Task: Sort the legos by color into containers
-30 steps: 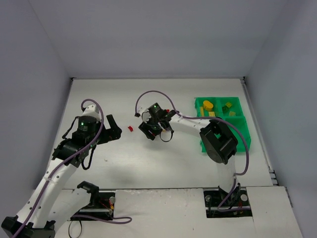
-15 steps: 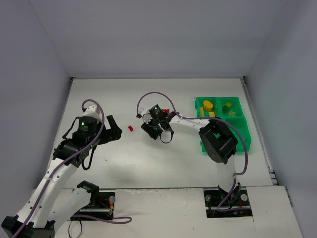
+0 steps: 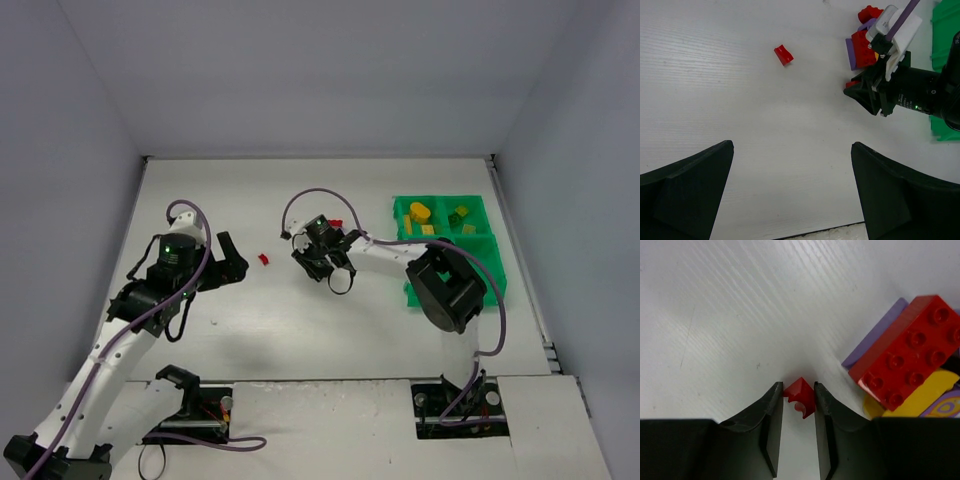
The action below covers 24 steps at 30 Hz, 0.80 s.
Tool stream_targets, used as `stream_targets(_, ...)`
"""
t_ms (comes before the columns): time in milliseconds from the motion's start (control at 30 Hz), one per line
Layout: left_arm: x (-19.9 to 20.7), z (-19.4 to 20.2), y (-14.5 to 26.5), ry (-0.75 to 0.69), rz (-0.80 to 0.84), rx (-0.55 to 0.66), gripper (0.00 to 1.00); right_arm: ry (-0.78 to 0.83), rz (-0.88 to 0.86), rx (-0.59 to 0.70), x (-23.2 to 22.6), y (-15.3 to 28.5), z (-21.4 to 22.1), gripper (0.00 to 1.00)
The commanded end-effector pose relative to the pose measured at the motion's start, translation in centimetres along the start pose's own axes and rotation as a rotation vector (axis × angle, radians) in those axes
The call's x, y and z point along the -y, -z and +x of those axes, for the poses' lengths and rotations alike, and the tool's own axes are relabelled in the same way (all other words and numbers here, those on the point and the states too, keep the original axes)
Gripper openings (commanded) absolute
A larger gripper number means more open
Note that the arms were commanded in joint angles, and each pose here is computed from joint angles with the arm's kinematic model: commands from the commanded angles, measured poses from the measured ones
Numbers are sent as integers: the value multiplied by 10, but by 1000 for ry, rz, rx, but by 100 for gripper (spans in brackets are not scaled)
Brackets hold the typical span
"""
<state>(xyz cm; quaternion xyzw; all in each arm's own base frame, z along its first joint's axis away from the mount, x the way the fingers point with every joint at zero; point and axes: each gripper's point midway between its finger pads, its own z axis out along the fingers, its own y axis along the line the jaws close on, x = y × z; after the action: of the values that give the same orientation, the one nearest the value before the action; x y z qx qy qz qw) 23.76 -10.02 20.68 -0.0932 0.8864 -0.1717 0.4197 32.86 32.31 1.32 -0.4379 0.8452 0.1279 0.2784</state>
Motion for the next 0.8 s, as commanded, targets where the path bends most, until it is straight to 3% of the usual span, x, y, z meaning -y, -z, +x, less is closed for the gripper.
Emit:
stream_targets(0,9,-13,-4,5,34,42,96,-44,58,92,11,42,-27,0)
stream_targets(233,12,-14,-11,-4,39,30,96,-348,272,260,72,130,-33,0)
stream_targets(300,13,-15,-13,-7,42,32,96,-516,420,294,112,164,-6,0)
stream_targets(433,14,-16,-17,-8,45,31,96,-734,622,290,149,211,51,0)
stream_targets(667,20,-20,-23,-15,58,20,96,-984,705,205,163,220,128,0)
stream_targets(767,20,-20,-24,-17,56,13,96,-1008,699,179,160,214,137,11)
